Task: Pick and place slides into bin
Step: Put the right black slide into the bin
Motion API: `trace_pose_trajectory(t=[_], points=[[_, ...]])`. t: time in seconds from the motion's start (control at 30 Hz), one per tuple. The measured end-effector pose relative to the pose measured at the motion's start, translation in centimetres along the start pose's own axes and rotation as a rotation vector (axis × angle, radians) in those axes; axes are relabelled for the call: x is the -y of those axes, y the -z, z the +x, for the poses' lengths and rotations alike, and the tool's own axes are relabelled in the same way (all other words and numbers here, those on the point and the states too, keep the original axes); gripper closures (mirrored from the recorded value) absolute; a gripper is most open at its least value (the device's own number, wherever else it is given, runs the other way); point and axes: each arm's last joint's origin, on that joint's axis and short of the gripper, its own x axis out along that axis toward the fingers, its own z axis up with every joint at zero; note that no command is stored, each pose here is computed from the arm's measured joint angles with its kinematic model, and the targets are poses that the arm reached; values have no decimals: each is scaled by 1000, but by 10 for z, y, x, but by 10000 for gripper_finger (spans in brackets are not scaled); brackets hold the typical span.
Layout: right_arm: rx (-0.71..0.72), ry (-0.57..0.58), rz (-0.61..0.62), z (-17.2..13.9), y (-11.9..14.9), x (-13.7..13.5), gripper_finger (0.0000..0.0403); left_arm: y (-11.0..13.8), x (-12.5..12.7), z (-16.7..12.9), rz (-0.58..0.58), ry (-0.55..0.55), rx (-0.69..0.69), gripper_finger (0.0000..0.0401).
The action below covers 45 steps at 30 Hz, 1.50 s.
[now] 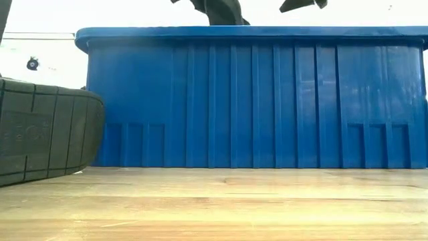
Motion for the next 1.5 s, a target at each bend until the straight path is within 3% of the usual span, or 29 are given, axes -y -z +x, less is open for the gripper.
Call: trace_pose_trajectory(t=[0.13,0.2,0.4,0.57,0.73,0.93,1.17,1.5], points=[[30,44,16,-6,-9,5,390,10,-9,21,-67,112,160,397],[46,61,25,-10,-14,7,390,21,-19,26,-118,91,207,397],[80,78,87,-17,-23,11,390,68,-45,39,-226,-188,207,399],[94,78,95,-20,-27,13,390,97,-39,52,-251,-62,275,400],[99,75,142,-21,-28,13,390,121,-32,59,-273,-44,237,400],[97,74,147,-21,-27,13,390,138,-37,77,-479,-103,195,401],[95,74,135,-21,-27,13,390,144,-19,104,-451,12,171,401],[92,73,134,-20,-27,13,390,164,1,130,-406,-74,109,401]])
